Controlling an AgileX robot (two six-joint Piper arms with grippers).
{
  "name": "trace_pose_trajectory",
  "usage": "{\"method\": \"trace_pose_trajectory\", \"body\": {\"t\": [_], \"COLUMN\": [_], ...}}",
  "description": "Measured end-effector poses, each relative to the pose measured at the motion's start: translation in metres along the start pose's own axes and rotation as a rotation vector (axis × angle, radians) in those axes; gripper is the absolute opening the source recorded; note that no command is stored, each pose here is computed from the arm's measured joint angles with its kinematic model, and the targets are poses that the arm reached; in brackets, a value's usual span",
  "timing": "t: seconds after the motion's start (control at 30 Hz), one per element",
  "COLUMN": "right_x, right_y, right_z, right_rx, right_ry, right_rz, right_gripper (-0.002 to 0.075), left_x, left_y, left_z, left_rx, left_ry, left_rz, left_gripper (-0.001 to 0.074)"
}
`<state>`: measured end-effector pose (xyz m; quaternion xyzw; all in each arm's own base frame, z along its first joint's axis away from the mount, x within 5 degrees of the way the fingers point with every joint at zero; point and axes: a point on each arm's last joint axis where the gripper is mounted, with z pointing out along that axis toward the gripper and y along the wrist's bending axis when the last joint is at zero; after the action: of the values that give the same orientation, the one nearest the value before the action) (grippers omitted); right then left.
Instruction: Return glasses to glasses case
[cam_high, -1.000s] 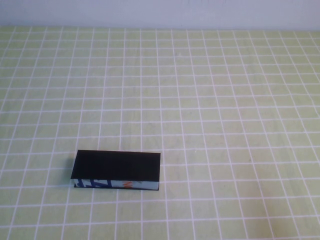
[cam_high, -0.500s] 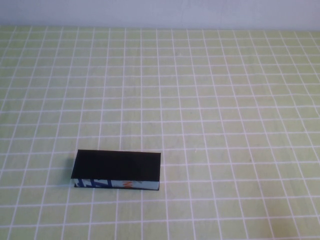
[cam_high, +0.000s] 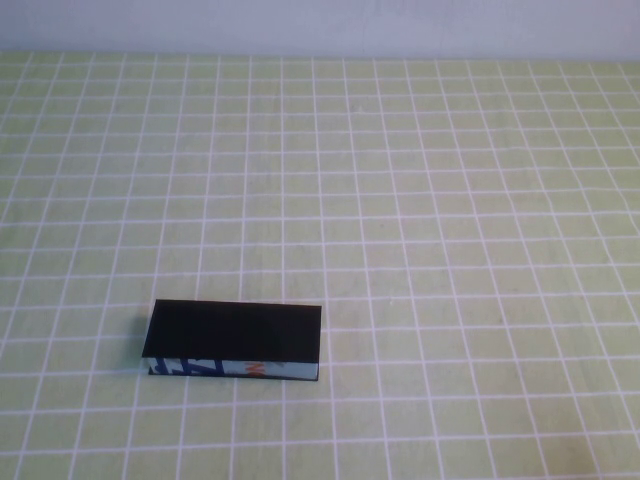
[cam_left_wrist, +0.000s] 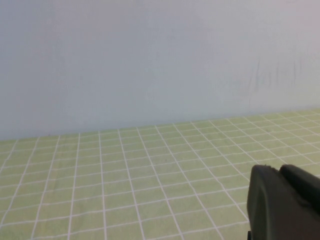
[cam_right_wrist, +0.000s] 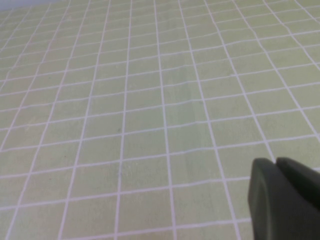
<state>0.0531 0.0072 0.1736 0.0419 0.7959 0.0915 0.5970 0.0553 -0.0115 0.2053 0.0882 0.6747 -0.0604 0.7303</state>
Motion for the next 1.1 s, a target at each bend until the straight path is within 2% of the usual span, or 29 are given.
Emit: {"method": "trace_pose_trajectory", "body": {"t": [0.87, 1.03, 1.1], "right_x": [0.0001, 0.0001, 0.0001], "right_y": [0.0, 0.0, 0.0], "right_z": [0.0, 0.0, 0.0], "right_rx": [0.0, 0.0, 0.0], "right_ry": [0.001, 0.001, 0.001], "right_rz": [-0.001, -0.001, -0.001], "right_gripper": [-0.0011, -0.0011, -0.0011], "left_x": [0.0, -0.0003, -0.0057], "left_y": [0.0, -0.0032, -0.0048], "left_z": [0.0, -0.0001, -0.0008], "left_rx": [0.0, 0.035, 0.051], "left_ry": [0.0, 0.004, 0.009], "left_rz": [0.0, 0.133, 0.128], "left_gripper": [-0.0002, -0.0002, -0.0002]}}
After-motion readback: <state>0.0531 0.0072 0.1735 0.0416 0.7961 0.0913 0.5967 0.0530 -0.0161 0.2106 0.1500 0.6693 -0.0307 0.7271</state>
